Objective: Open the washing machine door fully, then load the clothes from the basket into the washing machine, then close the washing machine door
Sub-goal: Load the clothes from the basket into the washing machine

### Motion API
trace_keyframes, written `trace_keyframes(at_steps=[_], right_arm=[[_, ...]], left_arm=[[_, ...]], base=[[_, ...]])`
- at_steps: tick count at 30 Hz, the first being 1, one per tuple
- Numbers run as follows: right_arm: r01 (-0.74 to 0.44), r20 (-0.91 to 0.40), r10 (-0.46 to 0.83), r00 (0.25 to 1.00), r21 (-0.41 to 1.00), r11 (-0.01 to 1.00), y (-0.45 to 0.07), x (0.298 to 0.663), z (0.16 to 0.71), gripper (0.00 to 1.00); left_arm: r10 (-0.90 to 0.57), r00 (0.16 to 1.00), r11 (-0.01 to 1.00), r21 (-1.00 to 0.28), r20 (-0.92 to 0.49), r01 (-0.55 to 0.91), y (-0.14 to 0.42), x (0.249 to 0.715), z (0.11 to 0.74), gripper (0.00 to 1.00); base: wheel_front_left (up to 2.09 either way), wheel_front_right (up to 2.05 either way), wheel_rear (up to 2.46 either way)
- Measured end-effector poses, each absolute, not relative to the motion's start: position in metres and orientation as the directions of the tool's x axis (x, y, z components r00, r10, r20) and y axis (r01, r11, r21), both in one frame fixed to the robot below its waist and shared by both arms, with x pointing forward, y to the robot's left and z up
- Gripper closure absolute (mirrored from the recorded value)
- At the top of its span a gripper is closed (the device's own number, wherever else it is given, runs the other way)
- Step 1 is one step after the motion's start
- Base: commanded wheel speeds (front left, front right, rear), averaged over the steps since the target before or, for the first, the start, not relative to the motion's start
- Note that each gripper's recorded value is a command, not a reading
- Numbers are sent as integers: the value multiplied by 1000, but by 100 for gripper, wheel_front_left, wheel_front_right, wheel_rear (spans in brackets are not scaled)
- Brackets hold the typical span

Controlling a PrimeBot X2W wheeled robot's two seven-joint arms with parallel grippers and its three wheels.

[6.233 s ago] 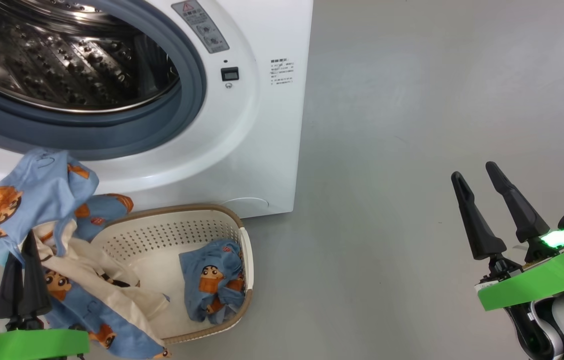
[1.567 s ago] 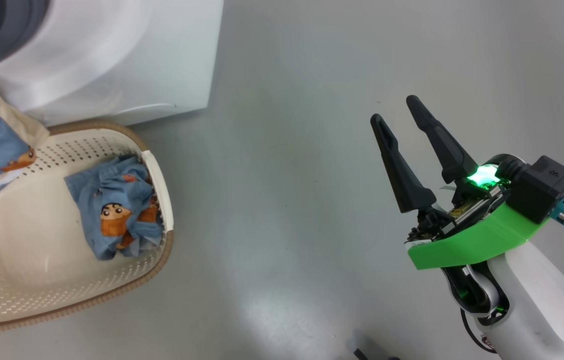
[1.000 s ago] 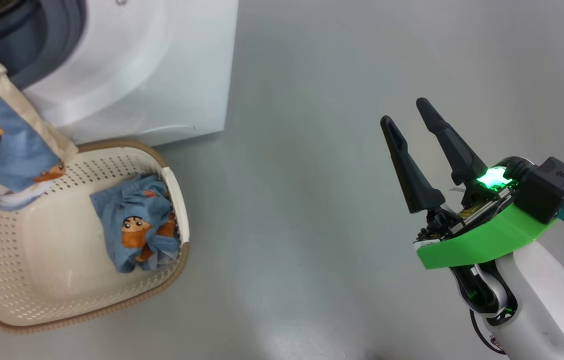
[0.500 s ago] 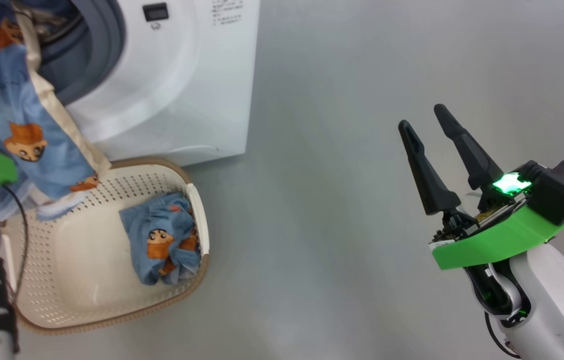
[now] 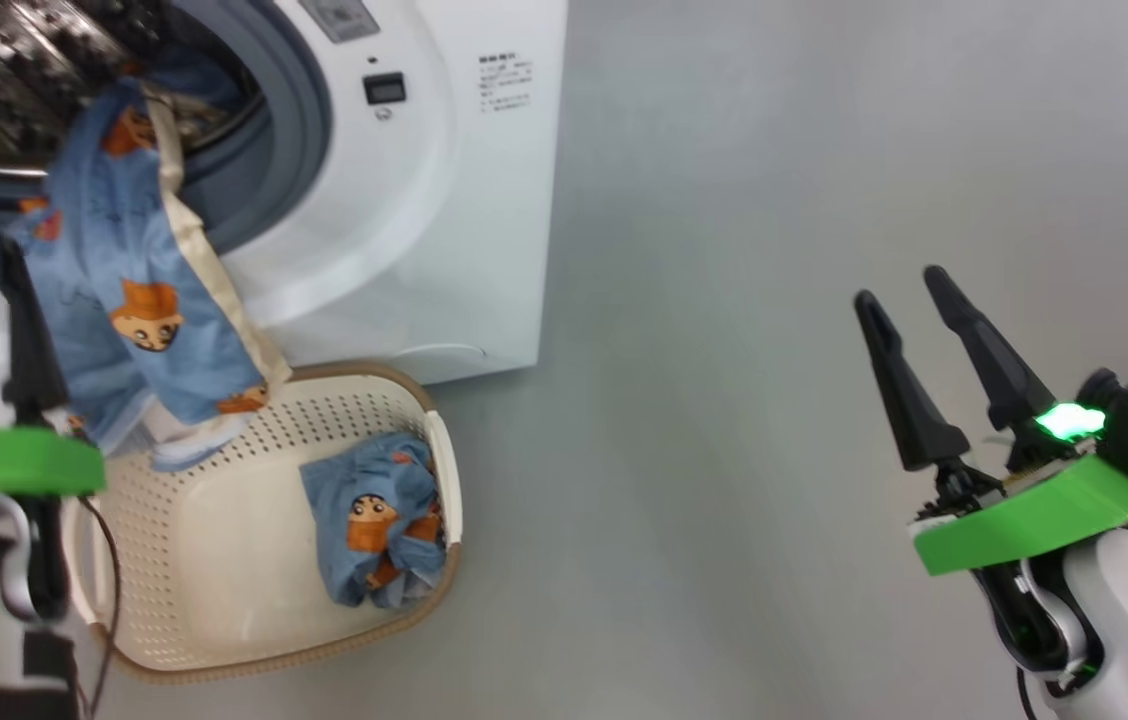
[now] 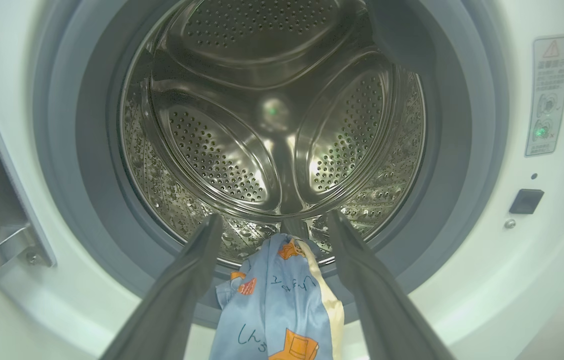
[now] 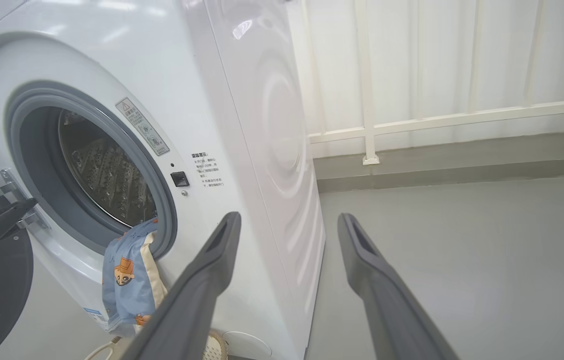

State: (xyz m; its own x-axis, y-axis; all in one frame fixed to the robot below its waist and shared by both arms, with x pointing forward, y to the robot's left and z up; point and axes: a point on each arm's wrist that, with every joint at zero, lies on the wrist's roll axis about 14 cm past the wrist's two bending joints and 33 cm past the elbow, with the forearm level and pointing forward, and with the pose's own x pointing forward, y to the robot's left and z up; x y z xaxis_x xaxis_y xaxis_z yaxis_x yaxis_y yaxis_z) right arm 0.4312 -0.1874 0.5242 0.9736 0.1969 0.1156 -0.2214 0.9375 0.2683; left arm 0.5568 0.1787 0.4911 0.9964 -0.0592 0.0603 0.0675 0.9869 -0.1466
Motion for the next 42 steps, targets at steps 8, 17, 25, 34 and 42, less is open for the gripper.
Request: trace_keyframes(at_steps=[8,17,25,34,42], right_arm=[[-212,117,186,975,270,939,-191,417,527,0],[-194,118,167,979,276,941,-198,401,528,0],[-189,118,162,980,280,941,-199,388,529,0],[-178,120,150,981,281,943,-203,377,530,0],[-171,124,141,982,282,944,-206,373,531,0]], left_arm=[[-34,998,989,-143,44,40,190,517,488,0],[1,999,989,-151,45,6,202,472,490,0],[28,999,989,-143,35,-23,213,439,488,0],[54,998,990,-129,18,-51,223,408,483,0],[55,998,989,-136,6,-53,220,395,478,0]], base=[[0,0,0],[0,0,0],[0,0,0],[0,0,0],[0,0,0]])
